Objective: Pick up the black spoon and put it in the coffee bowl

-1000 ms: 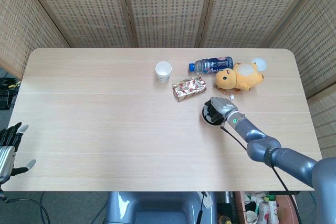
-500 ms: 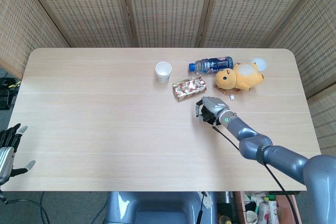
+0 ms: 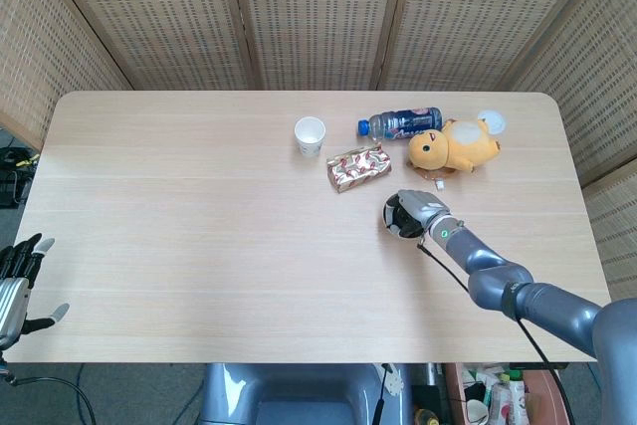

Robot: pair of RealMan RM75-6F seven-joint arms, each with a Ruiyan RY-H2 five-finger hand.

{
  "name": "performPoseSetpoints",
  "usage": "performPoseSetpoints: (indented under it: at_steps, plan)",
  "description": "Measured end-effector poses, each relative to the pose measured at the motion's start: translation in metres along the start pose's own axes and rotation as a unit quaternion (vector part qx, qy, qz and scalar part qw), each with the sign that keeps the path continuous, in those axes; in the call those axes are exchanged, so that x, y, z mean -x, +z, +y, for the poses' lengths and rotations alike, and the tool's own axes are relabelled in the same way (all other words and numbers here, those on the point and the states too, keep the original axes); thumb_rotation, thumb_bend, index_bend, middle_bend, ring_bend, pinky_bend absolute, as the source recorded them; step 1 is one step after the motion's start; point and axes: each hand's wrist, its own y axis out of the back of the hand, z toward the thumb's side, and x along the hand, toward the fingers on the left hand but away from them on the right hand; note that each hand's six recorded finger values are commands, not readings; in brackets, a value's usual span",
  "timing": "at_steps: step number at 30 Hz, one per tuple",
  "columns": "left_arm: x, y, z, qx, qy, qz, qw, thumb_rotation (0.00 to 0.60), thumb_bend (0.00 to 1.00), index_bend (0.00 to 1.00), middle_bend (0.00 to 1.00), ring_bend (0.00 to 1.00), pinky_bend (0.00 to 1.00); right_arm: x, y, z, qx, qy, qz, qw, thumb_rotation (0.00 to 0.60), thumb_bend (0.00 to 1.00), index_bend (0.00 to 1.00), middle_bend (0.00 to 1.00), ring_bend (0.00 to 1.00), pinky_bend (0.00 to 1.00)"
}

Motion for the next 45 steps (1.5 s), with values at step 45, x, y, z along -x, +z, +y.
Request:
performPoseSetpoints:
  at_steps: [45]
  plan:
    - [0.005,-0.006,-0.004,0.004,-0.003,0.01,0.9999,0.6,0.22,0.0,0.0,0.0,0.0,0.013,0.022,-0.002,-0.007,-0.006,0.02,0.9998,0.6,0.74,0.81,0.94,0.94,1.0]
